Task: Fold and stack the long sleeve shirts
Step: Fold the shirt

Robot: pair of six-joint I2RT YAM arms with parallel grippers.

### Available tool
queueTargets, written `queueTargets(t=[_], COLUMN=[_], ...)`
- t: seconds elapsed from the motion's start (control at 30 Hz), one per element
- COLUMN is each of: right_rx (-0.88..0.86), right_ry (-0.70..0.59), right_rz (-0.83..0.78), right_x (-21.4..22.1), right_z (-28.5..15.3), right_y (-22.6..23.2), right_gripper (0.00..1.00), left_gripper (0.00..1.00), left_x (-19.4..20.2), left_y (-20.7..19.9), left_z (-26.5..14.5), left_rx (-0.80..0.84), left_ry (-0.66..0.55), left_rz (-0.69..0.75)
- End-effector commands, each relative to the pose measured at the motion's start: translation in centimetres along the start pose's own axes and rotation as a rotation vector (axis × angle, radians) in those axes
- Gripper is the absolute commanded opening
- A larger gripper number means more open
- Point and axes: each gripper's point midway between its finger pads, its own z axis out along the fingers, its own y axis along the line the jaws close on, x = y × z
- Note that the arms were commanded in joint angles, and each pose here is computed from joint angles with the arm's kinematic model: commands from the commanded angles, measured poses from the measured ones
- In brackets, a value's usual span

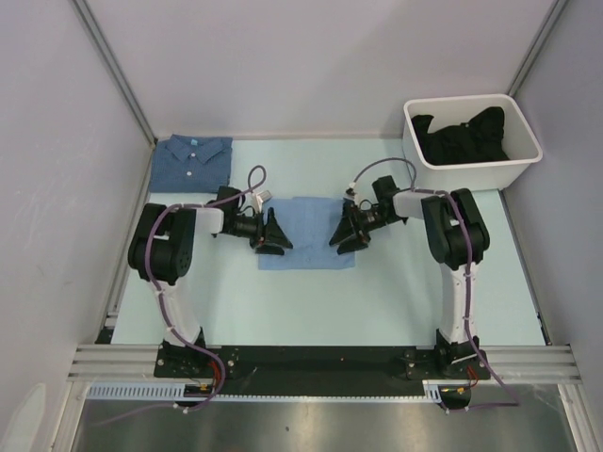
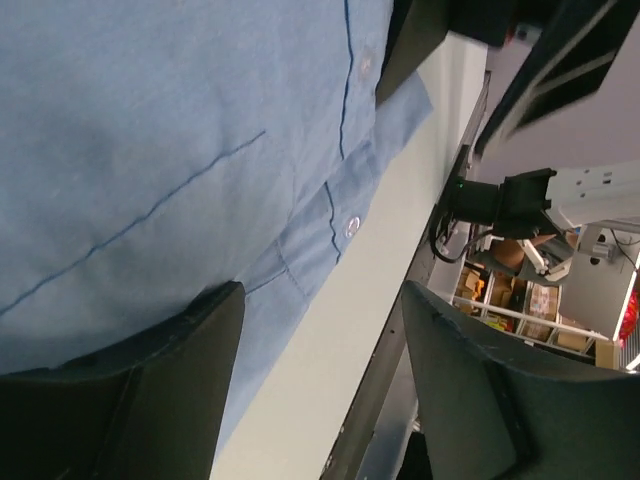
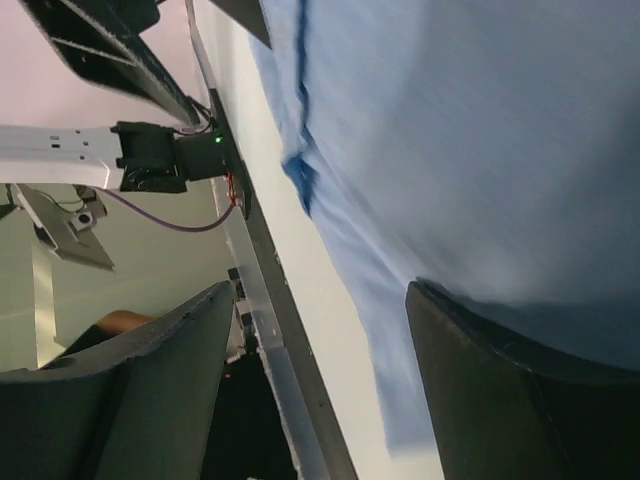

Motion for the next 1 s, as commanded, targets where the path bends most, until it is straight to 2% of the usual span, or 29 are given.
queueTargets(t=[0.0, 0.03, 0.07, 0.13, 0.17, 0.27, 0.33, 0.37, 0.4, 0.47, 0.57, 0.67, 0.73, 0.77, 0.9, 0.97], right_rx=[0.187, 0.178, 0.166, 0.115, 0.094, 0.031, 0.008, 0.006, -0.001, -0.007, 0.014, 0.132, 0.212, 0.263, 0.294, 0.273], right_ry=[-0.038, -0.035, -0.028, -0.083, -0.111, -0.187, -0.22, -0.213, -0.227, -0.277, -0.337, -0.319, -0.289, -0.296, -0.303, -0.314], right_rz=[-0.058, -0.093, -0.112, -0.201, -0.197, -0.287, -0.292, -0.262, -0.242, -0.264, -0.206, -0.161, -0.126, -0.112, -0.134, -0.19], right_x=[-0.8, -1.1, -1.4, -3.1, -3.9, -7.1, -9.0, -9.5, -10.4, -12.3, -14.5, -13.9, -12.5, -12.2, -12.2, -13.1], right_z=[-4.3, -4.9, -5.5, -6.1, -6.1, -4.7, -3.8, -2.8, -2.6, -2.2, -1.8, -2.2, -3.3, -4.0, -7.1, -8.2], right_y=[-3.7, -1.9, 0.1, 4.2, 5.6, 8.3, 8.6, 7.4, 7.3, 6.5, 2.8, -3.2, -6.5, -7.7, -5.8, -3.2], right_gripper=[0.77, 0.77, 0.77, 0.78, 0.8, 1.0, 1.0, 1.0, 1.0, 1.0, 1.0, 1.0, 1.0, 1.0, 1.0, 1.0], left_gripper=[0.69, 0.69, 0.7, 0.74, 0.75, 0.83, 0.91, 0.93, 0.94, 0.97, 0.99, 1.0, 0.99, 0.99, 1.0, 0.99], left_x=[0.2, 1.2, 0.9, -0.5, -1.0, -3.5, -6.0, -6.7, -9.0, -11.1, -14.1, -13.1, -11.9, -10.1, -7.2, -7.8], left_y=[-0.6, -2.8, -4.1, -7.3, -8.1, -7.9, -7.8, -6.7, -6.6, -6.0, -2.4, 2.4, 3.6, 4.4, 2.3, -1.3], left_z=[-1.7, -2.9, -3.6, -5.3, -5.4, -3.7, -2.4, -1.2, -1.0, -0.4, 0.7, 1.2, 0.5, 0.3, -4.0, -5.9], left_rx=[-0.009, 0.02, 0.031, 0.046, 0.056, 0.088, 0.104, 0.098, 0.067, 0.069, 0.005, -0.076, -0.083, -0.093, -0.078, -0.055], left_ry=[0.034, 0.076, 0.074, 0.027, 0.009, -0.037, -0.053, -0.04, -0.084, -0.124, -0.181, -0.194, -0.188, -0.16, -0.141, -0.172], left_rz=[0.068, 0.038, 0.07, 0.208, 0.238, 0.207, 0.151, 0.113, 0.127, 0.126, 0.048, -0.082, -0.135, -0.183, -0.136, 0.025])
